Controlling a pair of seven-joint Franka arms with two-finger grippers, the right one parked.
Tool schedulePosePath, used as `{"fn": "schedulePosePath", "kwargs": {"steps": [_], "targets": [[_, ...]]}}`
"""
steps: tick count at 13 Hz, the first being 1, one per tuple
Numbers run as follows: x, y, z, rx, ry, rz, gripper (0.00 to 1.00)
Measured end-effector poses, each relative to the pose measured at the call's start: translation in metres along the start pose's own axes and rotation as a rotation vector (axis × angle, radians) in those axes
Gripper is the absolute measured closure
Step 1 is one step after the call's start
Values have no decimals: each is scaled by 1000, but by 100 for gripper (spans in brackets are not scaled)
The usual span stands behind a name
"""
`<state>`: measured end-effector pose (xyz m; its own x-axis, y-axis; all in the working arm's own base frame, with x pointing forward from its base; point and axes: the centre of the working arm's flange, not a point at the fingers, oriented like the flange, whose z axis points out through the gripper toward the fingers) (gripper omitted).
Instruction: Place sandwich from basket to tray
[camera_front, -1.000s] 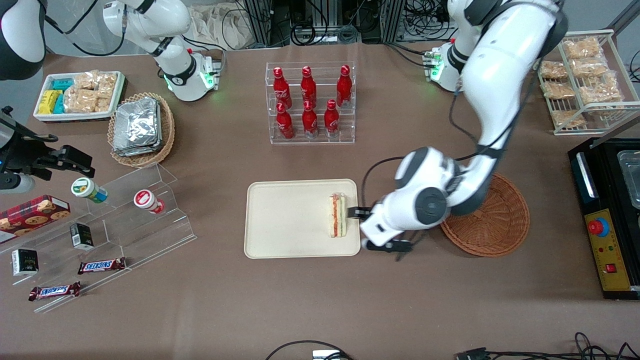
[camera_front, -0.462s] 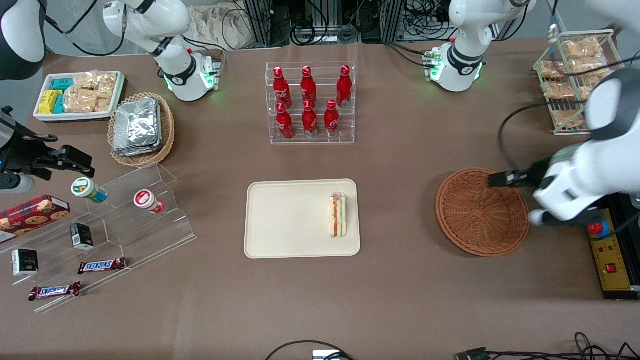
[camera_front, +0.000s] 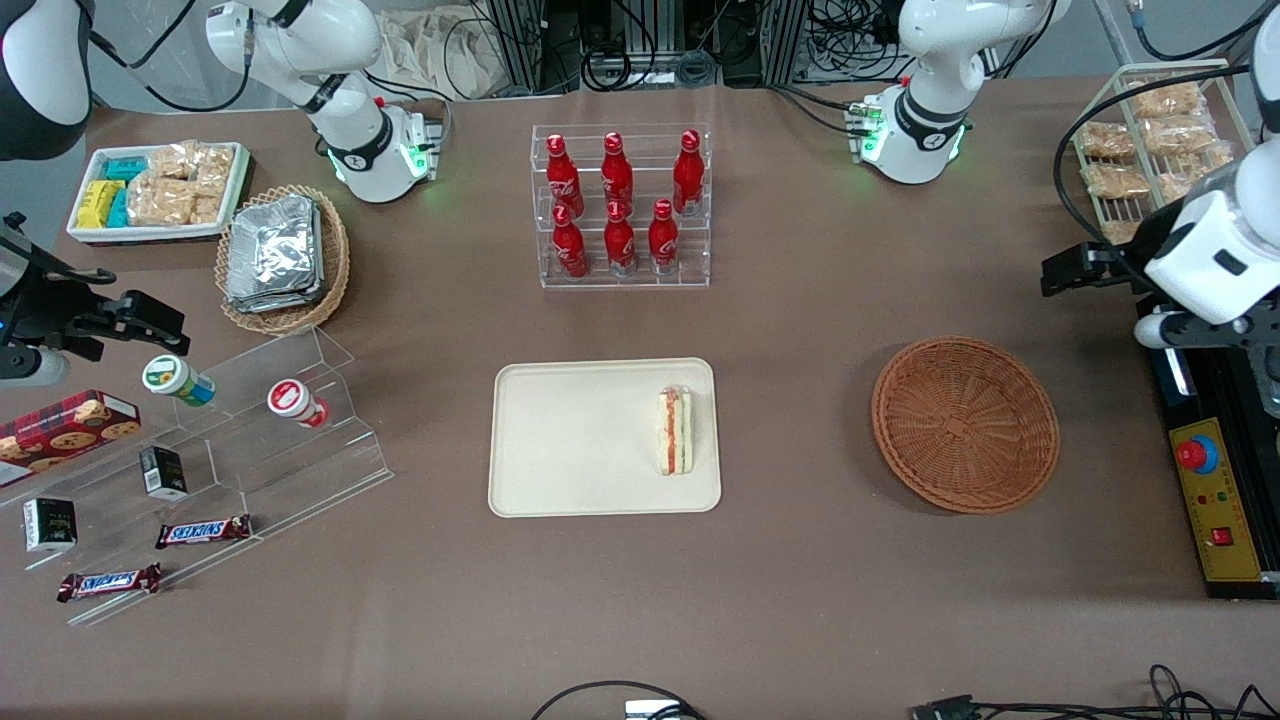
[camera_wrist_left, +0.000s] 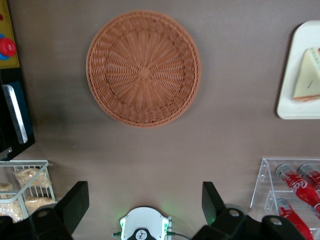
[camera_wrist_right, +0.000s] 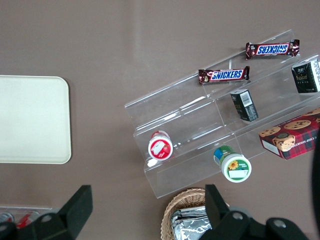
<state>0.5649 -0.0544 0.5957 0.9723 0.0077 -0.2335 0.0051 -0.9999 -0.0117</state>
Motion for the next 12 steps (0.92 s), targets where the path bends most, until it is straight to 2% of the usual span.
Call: {"fn": "schedulePosePath", "kwargs": {"steps": [2, 6, 12], "targets": [[5, 3, 19, 8, -8, 3, 0], [-8, 9, 28, 28, 16, 1, 0], [-16, 10, 22, 39, 31, -4, 0]]}}
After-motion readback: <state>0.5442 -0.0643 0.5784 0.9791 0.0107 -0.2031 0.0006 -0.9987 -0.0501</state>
